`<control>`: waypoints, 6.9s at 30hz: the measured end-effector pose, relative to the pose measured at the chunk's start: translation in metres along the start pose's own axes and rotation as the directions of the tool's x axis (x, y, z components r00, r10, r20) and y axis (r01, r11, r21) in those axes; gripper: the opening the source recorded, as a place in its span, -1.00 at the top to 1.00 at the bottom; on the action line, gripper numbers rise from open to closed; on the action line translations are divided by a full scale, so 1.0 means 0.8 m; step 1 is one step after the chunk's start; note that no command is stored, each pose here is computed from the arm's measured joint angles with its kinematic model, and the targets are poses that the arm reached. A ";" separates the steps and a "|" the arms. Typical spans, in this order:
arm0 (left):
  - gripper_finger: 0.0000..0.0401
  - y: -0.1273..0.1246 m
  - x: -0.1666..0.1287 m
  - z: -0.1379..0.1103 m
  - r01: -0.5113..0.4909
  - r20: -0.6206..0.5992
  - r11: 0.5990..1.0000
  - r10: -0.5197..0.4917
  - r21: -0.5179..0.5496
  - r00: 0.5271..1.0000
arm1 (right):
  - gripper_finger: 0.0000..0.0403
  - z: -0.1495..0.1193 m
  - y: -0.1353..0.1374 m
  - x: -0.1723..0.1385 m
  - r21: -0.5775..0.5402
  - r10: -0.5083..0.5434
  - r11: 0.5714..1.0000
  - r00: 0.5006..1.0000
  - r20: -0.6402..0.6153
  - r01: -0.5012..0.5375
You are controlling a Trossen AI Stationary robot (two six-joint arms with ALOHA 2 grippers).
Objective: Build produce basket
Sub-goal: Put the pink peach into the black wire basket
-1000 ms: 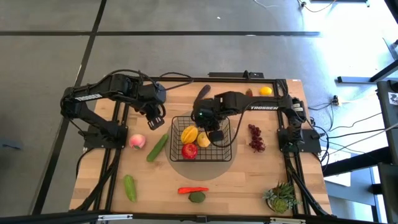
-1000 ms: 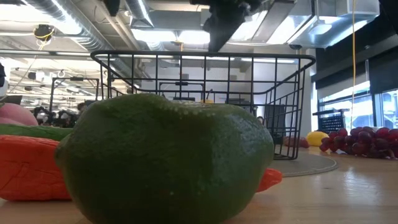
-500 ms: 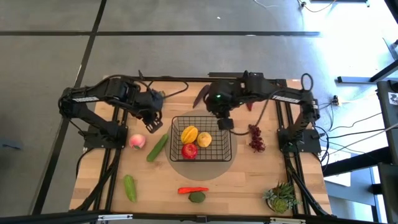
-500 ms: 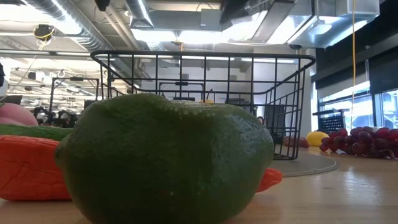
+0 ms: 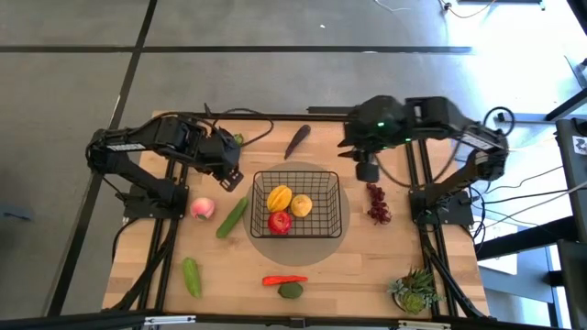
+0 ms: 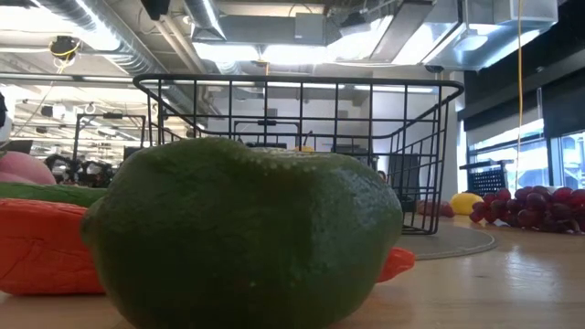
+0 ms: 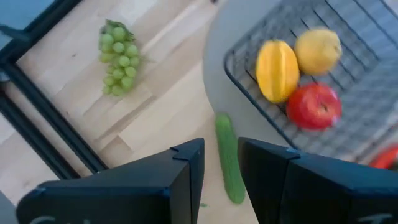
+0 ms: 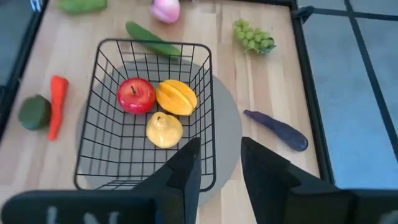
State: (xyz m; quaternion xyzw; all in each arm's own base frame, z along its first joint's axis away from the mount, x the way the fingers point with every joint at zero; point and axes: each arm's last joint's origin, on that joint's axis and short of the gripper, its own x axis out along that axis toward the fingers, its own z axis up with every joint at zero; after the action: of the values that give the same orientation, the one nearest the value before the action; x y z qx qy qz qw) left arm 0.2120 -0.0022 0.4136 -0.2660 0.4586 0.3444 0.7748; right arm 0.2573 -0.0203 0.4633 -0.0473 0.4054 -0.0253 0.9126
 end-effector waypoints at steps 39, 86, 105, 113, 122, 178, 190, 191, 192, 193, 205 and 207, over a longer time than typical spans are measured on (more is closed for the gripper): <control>0.57 -0.067 0.098 -0.133 0.103 -0.392 0.991 -0.130 -0.090 0.911 | 0.46 -0.021 0.004 -0.052 0.082 0.056 0.995 0.996 0.066 -0.061; 0.40 -0.089 0.147 -0.152 -0.007 -0.446 0.991 0.068 0.137 0.893 | 0.46 -0.024 0.005 -0.029 0.089 0.060 0.994 0.998 0.023 -0.062; 0.40 -0.066 0.166 -0.181 -0.155 -0.476 0.974 0.215 0.162 0.853 | 0.46 -0.026 0.005 -0.023 0.085 0.063 0.994 0.998 0.009 -0.063; 0.40 -0.062 0.154 -0.202 -0.273 -0.468 0.955 0.296 0.117 0.833 | 0.46 -0.026 0.005 -0.023 0.088 0.063 0.994 0.998 0.009 -0.063; 0.40 -0.048 0.168 -0.224 -0.430 -0.474 0.902 0.369 -0.022 0.799 | 0.46 -0.026 0.005 -0.023 0.076 0.061 0.995 0.998 0.009 -0.062; 0.77 -0.002 0.217 -0.248 -0.551 -0.344 0.834 0.522 0.013 0.781 | 0.46 -0.019 0.004 -0.024 0.055 0.054 0.997 0.996 0.070 -0.058; 0.99 -0.002 0.217 -0.248 -0.551 -0.343 0.834 0.522 0.013 0.781 | 0.46 -0.019 0.004 -0.024 0.055 0.054 0.997 0.996 0.071 -0.058; 0.99 -0.002 0.217 -0.248 -0.551 -0.343 0.835 0.522 0.016 0.781 | 0.46 -0.019 0.004 -0.024 0.055 0.054 0.997 0.996 0.071 -0.058; 0.99 -0.002 0.217 -0.248 -0.548 -0.344 0.836 0.522 0.025 0.781 | 0.46 -0.019 0.004 -0.024 0.055 0.054 0.997 0.996 0.071 -0.058; 0.99 -0.002 0.217 -0.248 -0.547 -0.344 0.837 0.522 0.028 0.781 | 0.46 -0.019 0.004 -0.024 0.055 0.054 0.997 0.996 0.071 -0.058; 1.00 -0.005 0.213 -0.246 -0.543 -0.349 0.839 0.522 0.045 0.778 | 0.46 -0.019 0.004 -0.024 0.055 0.055 0.997 0.996 0.071 -0.058; 1.00 -0.007 0.207 -0.243 -0.549 -0.348 0.834 0.533 0.060 0.772 | 0.46 -0.019 0.004 -0.024 0.054 0.054 0.997 0.996 0.071 -0.058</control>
State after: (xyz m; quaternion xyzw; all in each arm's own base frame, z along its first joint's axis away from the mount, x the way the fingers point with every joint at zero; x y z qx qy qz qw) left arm 0.1703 -0.0990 0.1807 -0.1973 0.6381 0.5096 0.5424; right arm 0.2332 -0.0166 0.4672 -0.0112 0.3740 -0.0092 0.9273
